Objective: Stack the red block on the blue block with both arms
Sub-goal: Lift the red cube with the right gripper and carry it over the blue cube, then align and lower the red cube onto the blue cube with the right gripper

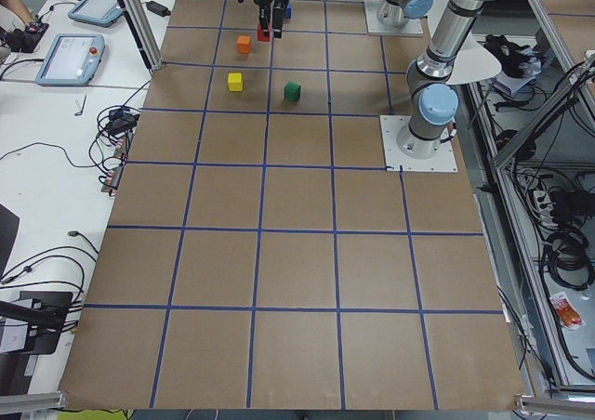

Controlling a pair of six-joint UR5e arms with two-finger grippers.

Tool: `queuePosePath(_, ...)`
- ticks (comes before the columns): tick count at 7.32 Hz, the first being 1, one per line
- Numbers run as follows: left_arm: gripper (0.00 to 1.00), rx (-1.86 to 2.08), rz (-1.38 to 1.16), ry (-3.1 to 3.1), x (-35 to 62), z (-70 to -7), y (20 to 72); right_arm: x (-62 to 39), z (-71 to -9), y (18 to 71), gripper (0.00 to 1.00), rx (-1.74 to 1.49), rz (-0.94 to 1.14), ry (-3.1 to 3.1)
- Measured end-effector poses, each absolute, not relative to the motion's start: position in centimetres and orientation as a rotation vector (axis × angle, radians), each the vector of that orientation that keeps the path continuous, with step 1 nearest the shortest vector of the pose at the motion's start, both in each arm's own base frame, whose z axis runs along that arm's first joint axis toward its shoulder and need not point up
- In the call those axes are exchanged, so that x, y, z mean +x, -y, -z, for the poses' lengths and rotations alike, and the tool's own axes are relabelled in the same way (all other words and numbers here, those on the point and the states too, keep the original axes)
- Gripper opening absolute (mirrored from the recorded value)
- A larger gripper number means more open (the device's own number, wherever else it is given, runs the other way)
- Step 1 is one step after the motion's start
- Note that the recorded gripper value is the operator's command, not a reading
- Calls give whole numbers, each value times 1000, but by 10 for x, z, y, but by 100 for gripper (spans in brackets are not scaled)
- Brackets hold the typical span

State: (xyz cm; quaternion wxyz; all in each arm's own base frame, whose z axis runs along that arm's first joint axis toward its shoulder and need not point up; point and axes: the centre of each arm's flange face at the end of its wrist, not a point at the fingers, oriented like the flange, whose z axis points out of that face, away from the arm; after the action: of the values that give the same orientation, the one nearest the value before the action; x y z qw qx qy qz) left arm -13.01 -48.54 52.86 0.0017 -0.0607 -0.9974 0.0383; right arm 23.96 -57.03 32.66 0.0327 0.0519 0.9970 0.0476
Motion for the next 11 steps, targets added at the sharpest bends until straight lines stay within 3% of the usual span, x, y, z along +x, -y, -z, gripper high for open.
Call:
queuePosePath(2, 100, -190, -122, 3130, -130, -529, 485, 183, -357, 547, 0, 149, -249, -3091)
queuePosePath(5, 100, -192, -122, 3135, -130, -529, 486, 105, -346, 496, 0, 101, -333, -3153)
queuePosePath(11, 100, -192, -121, 3136, -130, -529, 486, 16, -294, 483, 0, -242, -178, -3122)
